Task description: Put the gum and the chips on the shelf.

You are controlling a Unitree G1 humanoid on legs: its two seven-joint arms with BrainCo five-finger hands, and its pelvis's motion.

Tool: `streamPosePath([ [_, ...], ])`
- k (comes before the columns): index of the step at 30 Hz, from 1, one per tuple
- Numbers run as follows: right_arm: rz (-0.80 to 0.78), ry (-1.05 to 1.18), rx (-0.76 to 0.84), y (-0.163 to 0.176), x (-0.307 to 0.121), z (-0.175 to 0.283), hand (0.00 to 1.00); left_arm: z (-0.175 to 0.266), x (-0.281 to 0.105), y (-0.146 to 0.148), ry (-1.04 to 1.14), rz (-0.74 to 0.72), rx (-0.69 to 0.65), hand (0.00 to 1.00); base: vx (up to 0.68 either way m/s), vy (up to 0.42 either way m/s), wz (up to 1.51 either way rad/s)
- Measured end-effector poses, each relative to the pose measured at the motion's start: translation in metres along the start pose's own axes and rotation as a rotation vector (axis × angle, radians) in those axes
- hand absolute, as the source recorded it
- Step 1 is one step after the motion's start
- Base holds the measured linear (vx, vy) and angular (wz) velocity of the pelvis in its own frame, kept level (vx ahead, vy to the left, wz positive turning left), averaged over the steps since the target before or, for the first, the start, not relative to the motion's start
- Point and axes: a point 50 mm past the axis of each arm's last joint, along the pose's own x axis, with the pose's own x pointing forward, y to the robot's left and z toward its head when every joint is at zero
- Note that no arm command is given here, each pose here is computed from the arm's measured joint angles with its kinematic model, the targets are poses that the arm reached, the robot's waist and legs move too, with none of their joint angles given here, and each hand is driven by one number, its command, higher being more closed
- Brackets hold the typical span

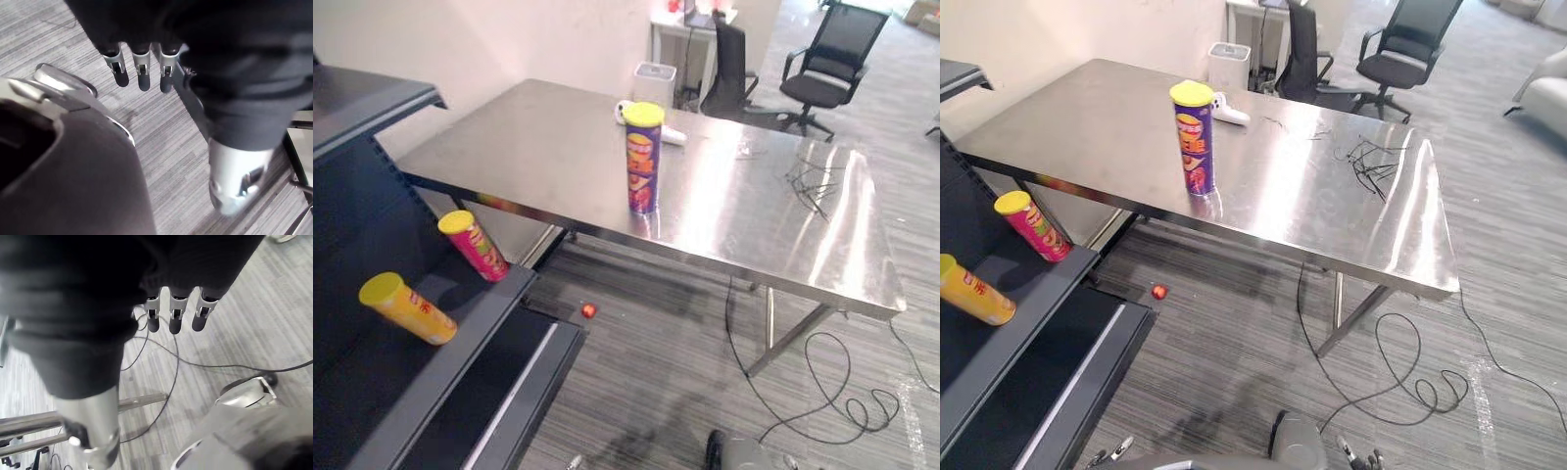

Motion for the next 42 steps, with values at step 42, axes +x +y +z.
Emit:
streamPosePath([
  [42,-0.027,-0.027,0.07,0.004,0.005,0.014,0.0,0.001,-0.002,-0.011,-0.059,0.036,-0.047,0.0,0.0,0.011,0.04],
])
